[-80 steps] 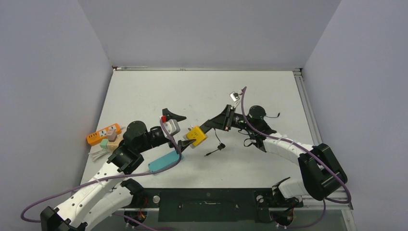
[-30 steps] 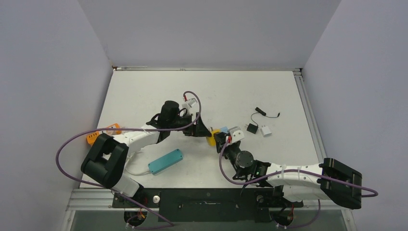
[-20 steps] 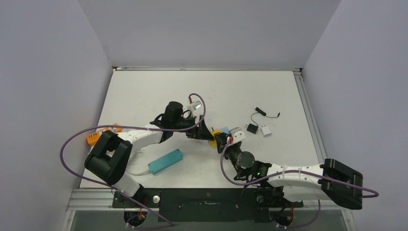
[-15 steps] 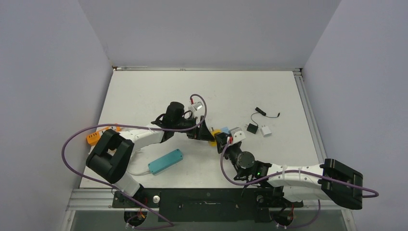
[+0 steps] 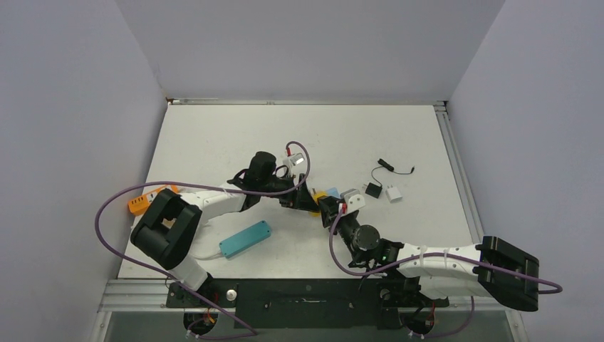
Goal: Pull the plug off the socket
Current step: Remove the plug from the socket.
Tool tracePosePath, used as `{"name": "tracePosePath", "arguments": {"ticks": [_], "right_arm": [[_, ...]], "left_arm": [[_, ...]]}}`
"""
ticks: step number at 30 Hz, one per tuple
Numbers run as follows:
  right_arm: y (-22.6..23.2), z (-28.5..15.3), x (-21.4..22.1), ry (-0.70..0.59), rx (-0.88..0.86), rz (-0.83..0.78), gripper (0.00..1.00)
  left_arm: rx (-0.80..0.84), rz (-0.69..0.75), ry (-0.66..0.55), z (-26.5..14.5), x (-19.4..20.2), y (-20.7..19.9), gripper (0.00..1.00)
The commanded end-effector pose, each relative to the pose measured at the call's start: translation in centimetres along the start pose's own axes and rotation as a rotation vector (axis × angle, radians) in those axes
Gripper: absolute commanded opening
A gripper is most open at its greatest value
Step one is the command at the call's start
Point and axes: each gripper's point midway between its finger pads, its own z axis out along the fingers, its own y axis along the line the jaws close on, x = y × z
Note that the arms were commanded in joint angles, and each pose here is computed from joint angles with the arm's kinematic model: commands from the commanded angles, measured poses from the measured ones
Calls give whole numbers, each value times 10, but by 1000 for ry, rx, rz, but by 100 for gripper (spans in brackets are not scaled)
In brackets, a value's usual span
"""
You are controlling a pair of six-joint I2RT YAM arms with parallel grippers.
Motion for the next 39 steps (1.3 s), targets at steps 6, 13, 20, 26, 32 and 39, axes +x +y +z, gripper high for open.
{"name": "tracePosePath", "arguments": {"ticks": [6, 13, 20, 26, 32, 39], "right_arm": [[7, 0, -37, -120, -28, 105, 5], [8, 0, -36, -115, -30, 104, 5], [5, 2, -34, -105, -16, 109, 5], [-7, 13, -29, -71, -8, 154, 5], [-22, 25, -19, -28, 2, 206, 5], [-17, 27, -16, -19, -19, 191, 5]], "left_arm": [[66, 42, -9, 7, -12, -14, 53], [83, 53, -8, 6, -13, -17, 21], [67, 84, -18, 4, -16, -16, 0], [-15, 129, -38, -1, -19, -8, 0], [-82, 173, -40, -5, -21, -1, 0], [-89, 171, -39, -5, -21, -1, 0]]}}
